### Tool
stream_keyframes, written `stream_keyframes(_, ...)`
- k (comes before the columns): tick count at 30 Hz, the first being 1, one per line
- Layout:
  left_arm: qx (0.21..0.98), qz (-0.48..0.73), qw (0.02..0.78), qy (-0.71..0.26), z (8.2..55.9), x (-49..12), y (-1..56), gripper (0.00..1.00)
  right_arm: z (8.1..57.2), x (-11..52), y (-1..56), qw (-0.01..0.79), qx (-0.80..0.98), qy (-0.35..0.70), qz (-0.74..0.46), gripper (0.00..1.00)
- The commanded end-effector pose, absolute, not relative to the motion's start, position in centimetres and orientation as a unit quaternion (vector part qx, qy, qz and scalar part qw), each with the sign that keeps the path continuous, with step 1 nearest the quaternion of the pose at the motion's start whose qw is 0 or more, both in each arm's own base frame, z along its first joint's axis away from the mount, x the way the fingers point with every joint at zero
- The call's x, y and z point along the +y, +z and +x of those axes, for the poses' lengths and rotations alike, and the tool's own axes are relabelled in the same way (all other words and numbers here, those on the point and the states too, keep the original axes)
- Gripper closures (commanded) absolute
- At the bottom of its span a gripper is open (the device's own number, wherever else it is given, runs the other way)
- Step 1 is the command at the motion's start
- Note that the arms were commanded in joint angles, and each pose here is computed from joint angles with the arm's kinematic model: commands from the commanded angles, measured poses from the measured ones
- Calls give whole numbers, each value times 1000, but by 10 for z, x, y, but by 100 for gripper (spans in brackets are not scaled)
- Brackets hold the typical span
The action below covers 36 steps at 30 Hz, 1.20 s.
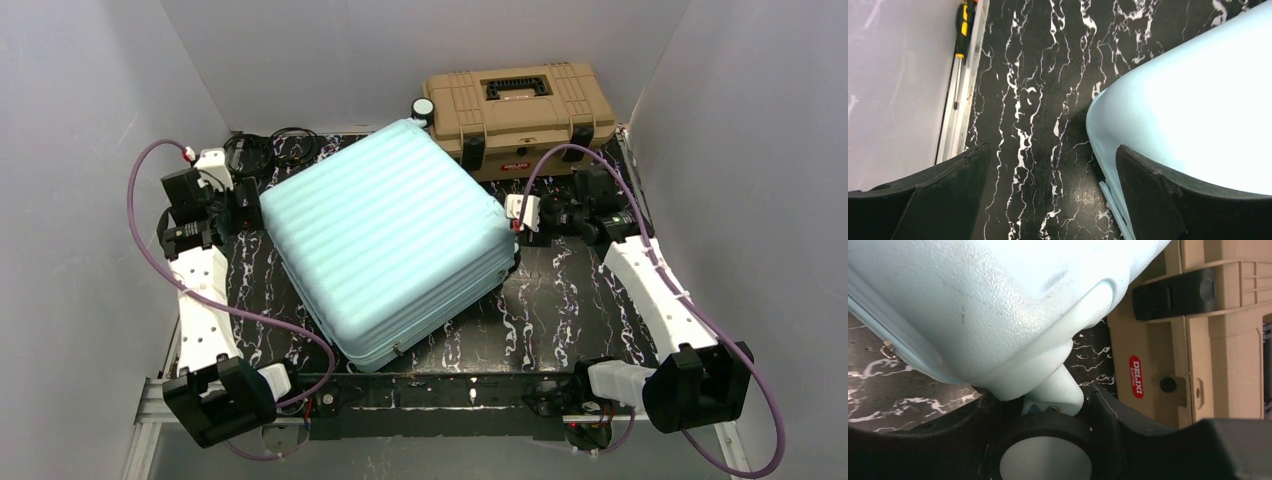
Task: Pack the luggage
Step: Zip the luggage at the center of the board.
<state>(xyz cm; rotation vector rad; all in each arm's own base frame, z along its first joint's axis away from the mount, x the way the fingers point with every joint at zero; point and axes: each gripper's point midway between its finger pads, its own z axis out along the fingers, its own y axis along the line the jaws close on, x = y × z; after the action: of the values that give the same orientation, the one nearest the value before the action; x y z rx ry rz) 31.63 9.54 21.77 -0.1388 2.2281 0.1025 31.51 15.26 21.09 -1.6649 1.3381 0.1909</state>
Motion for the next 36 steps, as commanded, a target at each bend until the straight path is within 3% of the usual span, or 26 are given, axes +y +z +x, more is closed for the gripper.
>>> stream_keyframes(1, 870, -53, 487, 52, 314, 91, 266, 6, 266, 165, 230, 483, 526, 139, -686, 99)
stream_keyframes(14, 870, -32, 492, -29, 318, 57, 279, 6, 256, 206, 198, 481, 562, 157, -654, 99)
stream_keyframes(19, 896, -47, 440, 28, 305, 74, 247, 6, 263, 226, 207, 510, 569, 131, -631, 99)
stream_keyframes(23, 909, -80, 392, 115, 287, 109, 221, 12, 281, 223, 214, 528, 584, 102, -608, 99)
stream_keyframes(29, 913, -119, 364, 138, 275, 127, 205, 29, 304, 221, 220, 544, 593, 65, -590, 99)
stream_keyframes(36, 901, -151, 369, 174, 270, 149, 206, 35, 325, 215, 229, 561, 598, 26, -571, 99)
